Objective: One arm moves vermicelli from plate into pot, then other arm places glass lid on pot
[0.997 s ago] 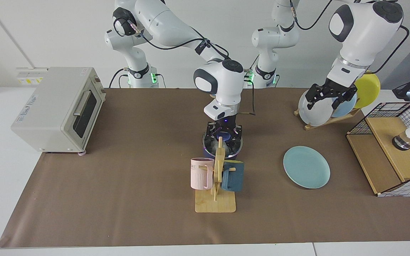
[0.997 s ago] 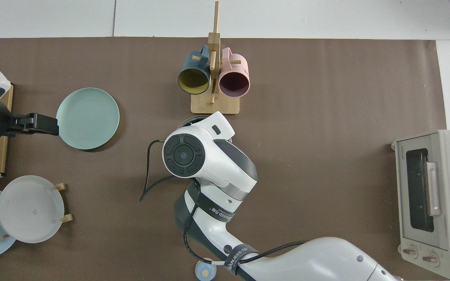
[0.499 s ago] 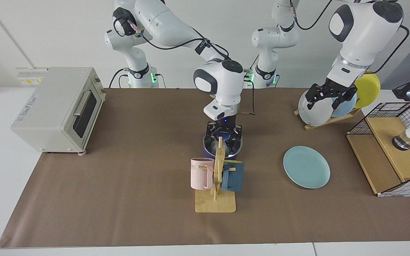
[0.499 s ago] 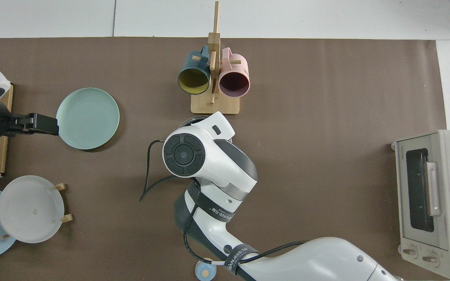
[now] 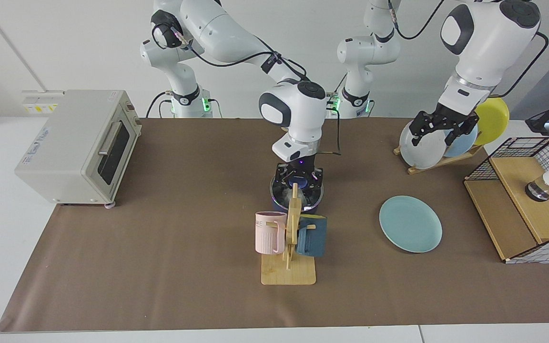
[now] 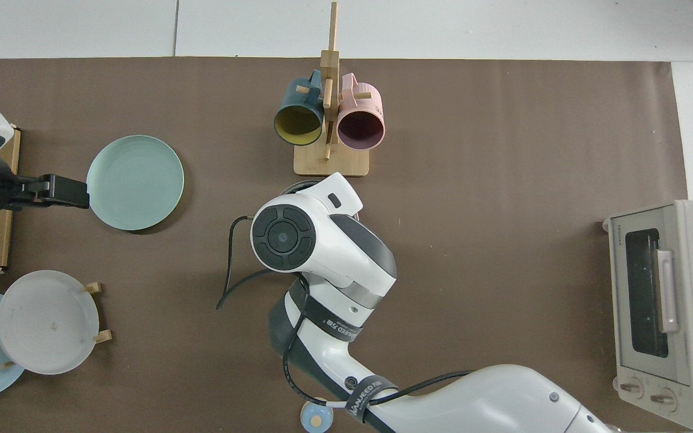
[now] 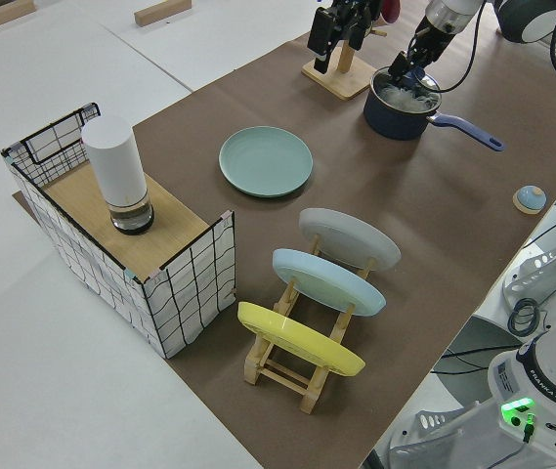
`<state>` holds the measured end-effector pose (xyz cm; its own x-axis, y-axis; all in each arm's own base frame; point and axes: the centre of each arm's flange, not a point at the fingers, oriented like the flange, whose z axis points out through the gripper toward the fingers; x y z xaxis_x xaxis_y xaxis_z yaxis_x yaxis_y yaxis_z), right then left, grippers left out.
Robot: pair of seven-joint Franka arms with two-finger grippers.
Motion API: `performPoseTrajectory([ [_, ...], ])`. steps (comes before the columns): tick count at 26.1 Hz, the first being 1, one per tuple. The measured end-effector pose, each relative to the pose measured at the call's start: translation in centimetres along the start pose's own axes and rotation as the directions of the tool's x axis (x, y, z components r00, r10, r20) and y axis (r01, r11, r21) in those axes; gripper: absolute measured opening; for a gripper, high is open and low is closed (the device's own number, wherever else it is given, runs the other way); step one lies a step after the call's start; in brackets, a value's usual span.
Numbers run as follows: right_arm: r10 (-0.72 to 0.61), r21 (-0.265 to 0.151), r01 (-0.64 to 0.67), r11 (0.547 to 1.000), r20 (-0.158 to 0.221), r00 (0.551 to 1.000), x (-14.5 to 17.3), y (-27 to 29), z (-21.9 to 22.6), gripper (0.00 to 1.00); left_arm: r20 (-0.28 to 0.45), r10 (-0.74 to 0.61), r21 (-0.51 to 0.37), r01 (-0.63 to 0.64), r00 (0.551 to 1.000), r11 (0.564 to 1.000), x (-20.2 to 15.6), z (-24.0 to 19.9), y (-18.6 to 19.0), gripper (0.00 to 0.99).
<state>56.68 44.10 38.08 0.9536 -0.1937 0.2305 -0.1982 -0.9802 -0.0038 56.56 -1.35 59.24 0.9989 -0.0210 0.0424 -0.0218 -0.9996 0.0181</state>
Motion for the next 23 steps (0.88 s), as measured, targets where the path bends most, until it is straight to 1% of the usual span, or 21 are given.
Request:
performPoseTrajectory([
  [2, 0.004, -0.002, -0.004, 1.000, -0.001, 1.000, 0.2, 0.1, -0.3, 0.82, 0.000, 0.000, 0.000, 0.000, 1.000, 1.000, 0.0, 0.0, 0.0, 0.991],
  [3, 0.006, -0.002, -0.006, 1.000, -0.002, 1.000, 0.4, 0.2, -0.5, 0.93, 0.000, 0.000, 0.000, 0.000, 1.000, 1.000, 0.0, 0.0, 0.0, 0.991],
  [4, 0.009, -0.004, -0.009, 1.000, -0.003, 1.000, 0.5, 0.2, -0.7, 0.97, 0.000, 0.000, 0.000, 0.000, 1.000, 1.000, 0.0, 0.0, 0.0, 0.991],
  [6, 0.013, -0.011, -0.013, 1.000, -0.002, 1.000, 0.8, 0.2, -1.3, 1.00, 0.000, 0.000, 0.000, 0.000, 1.000, 1.000, 0.0, 0.0, 0.0, 0.991],
  [12, 0.010, -0.024, -0.010, 1.000, 0.006, 1.000, 0.8, 0.0, -4.2, 1.00, 0.000, 0.000, 0.000, 0.000, 1.000, 1.000, 0.0, 0.0, 0.0, 0.991],
  [15, 0.008, -0.016, -0.008, 1.000, 0.004, 1.000, 1.3, 0.5, -6.3, 1.00, 0.000, 0.000, 0.000, 0.000, 1.000, 1.000, 0.0, 0.0, 0.0, 0.991],
  [16, 0.013, -0.004, -0.013, 1.000, 0.008, 1.000, 1.7, 0.8, -7.3, 1.00, 0.000, 0.000, 0.000, 0.000, 1.000, 1.000, 0.0, 0.0, 0.0, 0.991],
  [20, 0.003, 0.066, -0.005, 0.998, 0.031, 1.000, 3.9, 3.4, -11.4, 1.00, 0.000, 0.000, 0.000, 0.000, 1.000, 1.000, 0.0, 0.0, 0.0, 0.991],
  [23, -0.024, 0.088, 0.020, 0.996, 0.048, 0.999, 5.7, 6.3, -13.9, 1.00, 0.000, 0.000, 0.000, 0.000, 1.000, 1.000, 0.0, 0.0, 0.0, 0.991],
])
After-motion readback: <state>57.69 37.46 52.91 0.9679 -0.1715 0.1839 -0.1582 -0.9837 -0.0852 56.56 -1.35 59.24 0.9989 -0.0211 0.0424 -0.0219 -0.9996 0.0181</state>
